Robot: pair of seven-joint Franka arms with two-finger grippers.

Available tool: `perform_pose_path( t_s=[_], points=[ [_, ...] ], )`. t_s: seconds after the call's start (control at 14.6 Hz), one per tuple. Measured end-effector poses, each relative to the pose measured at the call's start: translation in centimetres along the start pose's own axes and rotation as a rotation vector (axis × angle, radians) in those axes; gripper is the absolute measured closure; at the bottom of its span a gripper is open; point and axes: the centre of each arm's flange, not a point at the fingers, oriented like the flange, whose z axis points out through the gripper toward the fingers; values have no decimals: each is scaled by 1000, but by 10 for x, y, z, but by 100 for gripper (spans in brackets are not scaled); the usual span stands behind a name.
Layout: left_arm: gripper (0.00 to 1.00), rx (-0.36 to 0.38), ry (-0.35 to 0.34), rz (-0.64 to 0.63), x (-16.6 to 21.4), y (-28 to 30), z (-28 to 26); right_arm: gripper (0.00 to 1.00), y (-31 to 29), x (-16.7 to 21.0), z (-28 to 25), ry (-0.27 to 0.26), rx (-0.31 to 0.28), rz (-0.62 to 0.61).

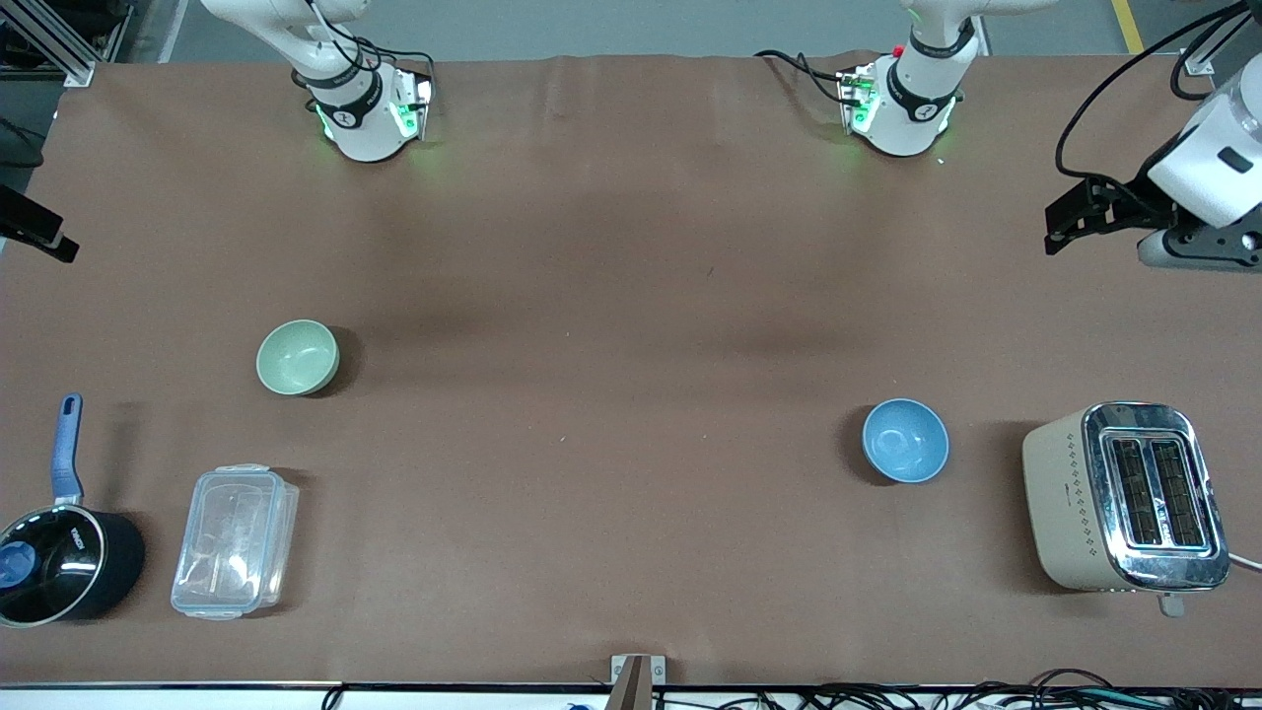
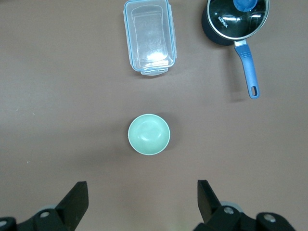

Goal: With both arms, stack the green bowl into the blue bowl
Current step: 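Reach the right gripper toward the green bowl while the left gripper reaches the blue bowl, then grasp the green bowl with the right gripper while the left gripper grasps the blue bowl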

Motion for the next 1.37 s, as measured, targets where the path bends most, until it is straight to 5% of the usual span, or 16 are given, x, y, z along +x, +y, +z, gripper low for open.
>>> perform_pose_path(
  t_s=[0.34, 0.62, 1.03, 1.37],
  points=[
    [0, 7, 5, 7, 80, -6, 118, 0, -5, -1, 32, -88, 0, -8],
    [0, 5, -15, 12, 123, -9, 230, 0, -2, 7, 165, -152, -6, -6],
    [4, -17, -3, -17, 135, -4, 350, 0, 1, -27, 321, -78, -16, -9],
    [54, -22, -51, -19, 132, -5, 388, 0, 5, -42, 393, -72, -25, -24]
  ],
)
